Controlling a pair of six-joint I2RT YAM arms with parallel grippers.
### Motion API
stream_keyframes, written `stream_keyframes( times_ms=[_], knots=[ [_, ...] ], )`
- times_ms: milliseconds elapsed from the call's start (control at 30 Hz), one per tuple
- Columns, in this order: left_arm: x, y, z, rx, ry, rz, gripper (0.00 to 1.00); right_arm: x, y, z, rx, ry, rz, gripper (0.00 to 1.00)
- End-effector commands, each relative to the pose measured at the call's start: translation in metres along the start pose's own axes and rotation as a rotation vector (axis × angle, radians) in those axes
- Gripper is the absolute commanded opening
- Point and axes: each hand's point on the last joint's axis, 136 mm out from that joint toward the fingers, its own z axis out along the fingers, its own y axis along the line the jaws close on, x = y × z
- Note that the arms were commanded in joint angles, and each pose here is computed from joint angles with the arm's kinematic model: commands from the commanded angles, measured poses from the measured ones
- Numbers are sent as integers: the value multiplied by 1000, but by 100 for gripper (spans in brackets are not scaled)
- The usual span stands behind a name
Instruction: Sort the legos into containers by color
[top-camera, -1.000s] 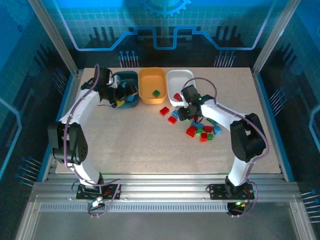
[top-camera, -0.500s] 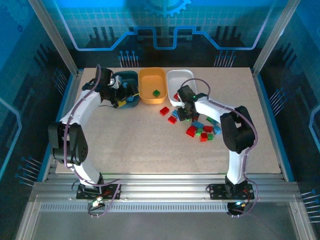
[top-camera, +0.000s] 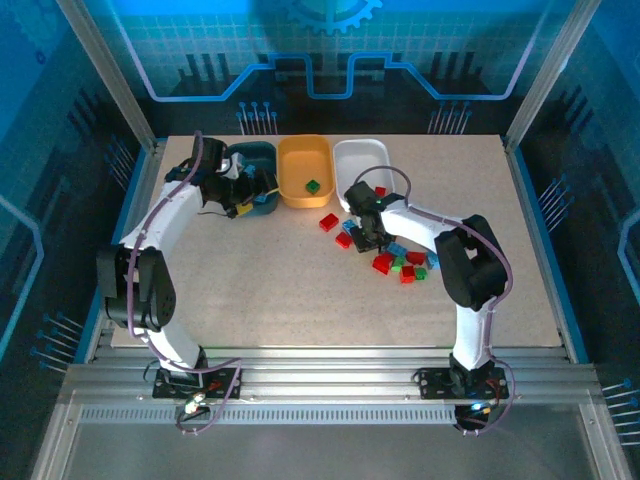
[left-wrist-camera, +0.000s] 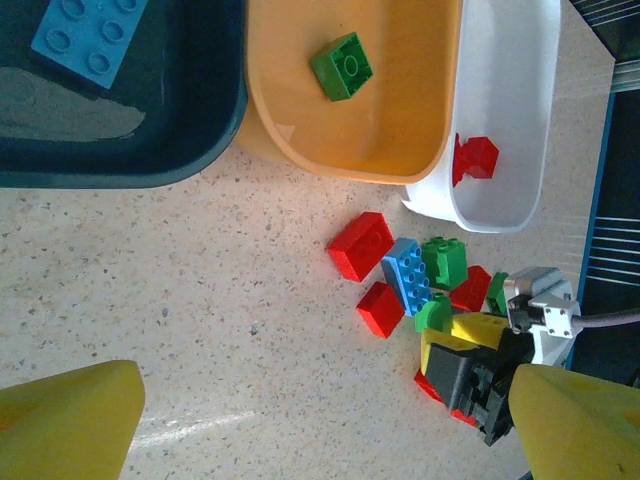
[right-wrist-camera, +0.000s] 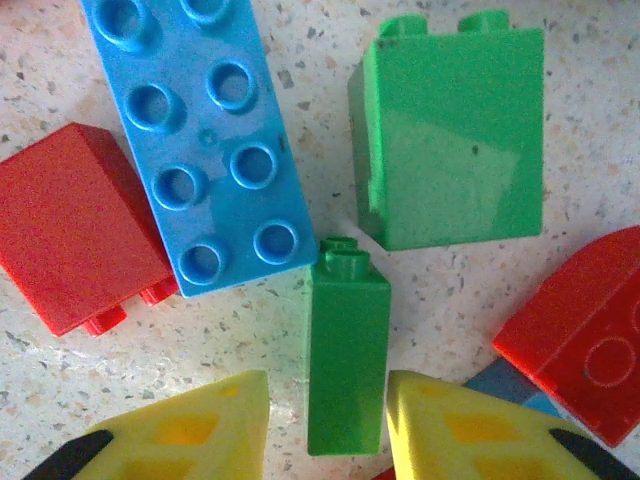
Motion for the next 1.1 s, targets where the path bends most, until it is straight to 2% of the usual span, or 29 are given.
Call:
stream_keyframes(
  times_ms=[0, 133, 267, 433, 533, 600, 700, 900, 1067],
  knots=[
    [4, -13, -7, 46, -4, 22, 96, 8, 0, 0, 14, 21, 10, 33],
    [4, -15, -6, 53, 3, 18, 95, 0, 2, 8, 27, 28, -2, 26],
    [5, -13, -8, 42, -2, 30, 96, 2, -3, -5, 49, 9, -13, 19],
    [4, -14, -7, 50, -3, 26, 96, 14, -3, -47, 37, -60, -8, 18],
    [3, -15, -7, 53, -6, 23, 96, 6, -2, -82, 10, -145, 12, 19],
    [3, -14, -5, 57, -4, 17, 96, -10, 5, -98, -30, -197, 15, 19],
    [4, -13, -2, 63, 1, 4, 96, -49, 20, -100, -74, -254, -23, 19],
    [8, -11, 3, 69, 16, -12, 96, -133, 50, -72, -148, -297, -45, 19],
    [13, -13, 8, 78, 29, -9, 96, -168, 60, -54, -178, -307, -36, 19]
  ],
)
